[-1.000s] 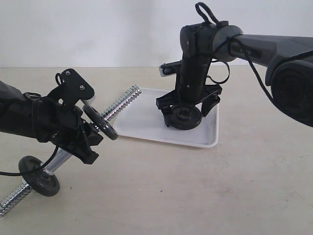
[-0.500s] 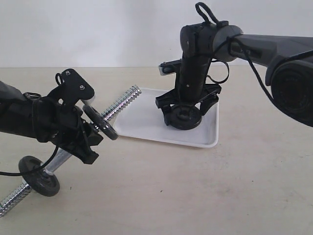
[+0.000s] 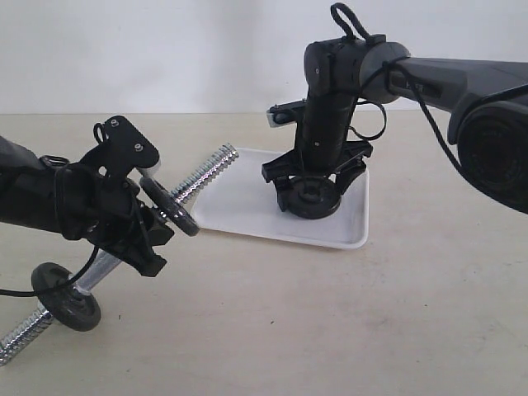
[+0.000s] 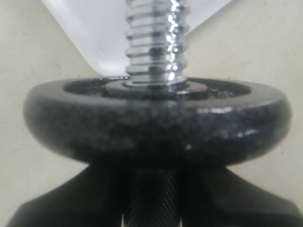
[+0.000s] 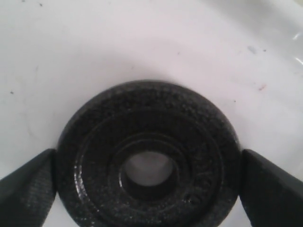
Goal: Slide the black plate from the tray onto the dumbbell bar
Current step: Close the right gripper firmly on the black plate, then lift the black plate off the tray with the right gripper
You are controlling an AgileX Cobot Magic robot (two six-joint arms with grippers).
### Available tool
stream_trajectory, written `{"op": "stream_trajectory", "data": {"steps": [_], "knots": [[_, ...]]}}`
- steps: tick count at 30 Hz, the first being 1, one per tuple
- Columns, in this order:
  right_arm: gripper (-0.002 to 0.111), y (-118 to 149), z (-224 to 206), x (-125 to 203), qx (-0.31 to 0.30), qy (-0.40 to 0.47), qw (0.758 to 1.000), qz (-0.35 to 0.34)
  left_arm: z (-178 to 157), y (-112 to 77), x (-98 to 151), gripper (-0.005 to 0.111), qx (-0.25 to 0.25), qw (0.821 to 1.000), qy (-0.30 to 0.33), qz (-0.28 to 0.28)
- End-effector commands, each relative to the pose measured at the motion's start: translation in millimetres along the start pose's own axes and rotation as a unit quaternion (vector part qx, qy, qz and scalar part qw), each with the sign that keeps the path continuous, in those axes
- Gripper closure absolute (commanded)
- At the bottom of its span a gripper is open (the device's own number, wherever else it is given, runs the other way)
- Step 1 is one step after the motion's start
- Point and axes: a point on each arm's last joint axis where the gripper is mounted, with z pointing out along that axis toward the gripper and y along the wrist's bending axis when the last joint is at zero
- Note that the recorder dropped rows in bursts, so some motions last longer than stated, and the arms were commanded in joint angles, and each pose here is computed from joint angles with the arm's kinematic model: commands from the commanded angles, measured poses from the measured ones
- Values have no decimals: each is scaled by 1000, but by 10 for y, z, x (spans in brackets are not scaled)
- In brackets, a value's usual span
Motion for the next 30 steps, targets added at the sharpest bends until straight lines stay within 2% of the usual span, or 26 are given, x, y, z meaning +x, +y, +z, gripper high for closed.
{"op": "stream_trajectory", "data": {"steps": [1,5,9,16,21,27,30], "knots": [[108,46,282,130,-36,62,997,15,-145,60,-175,102,-21,999,-39,-13],[108,85,166,117,-57,52,997,-23,-141,52,-156,102,-20,999,-36,-14],[108,211,-103,51,-120,3,991,-62,-141,52,-156,102,-20,999,-36,-14],[108,159,-292,23,-120,-22,990,-76,-141,54,-156,102,-21,999,-36,-14],[108,-145,-372,33,-138,-19,989,-48,-141,52,-156,102,-20,999,-36,-14],[108,-581,-509,-16,-263,-76,962,13,-141,48,-156,102,-18,999,-36,-14],[108,-768,-579,-28,-303,-100,946,52,-141,48,-156,102,-18,999,-36,-14]]}}
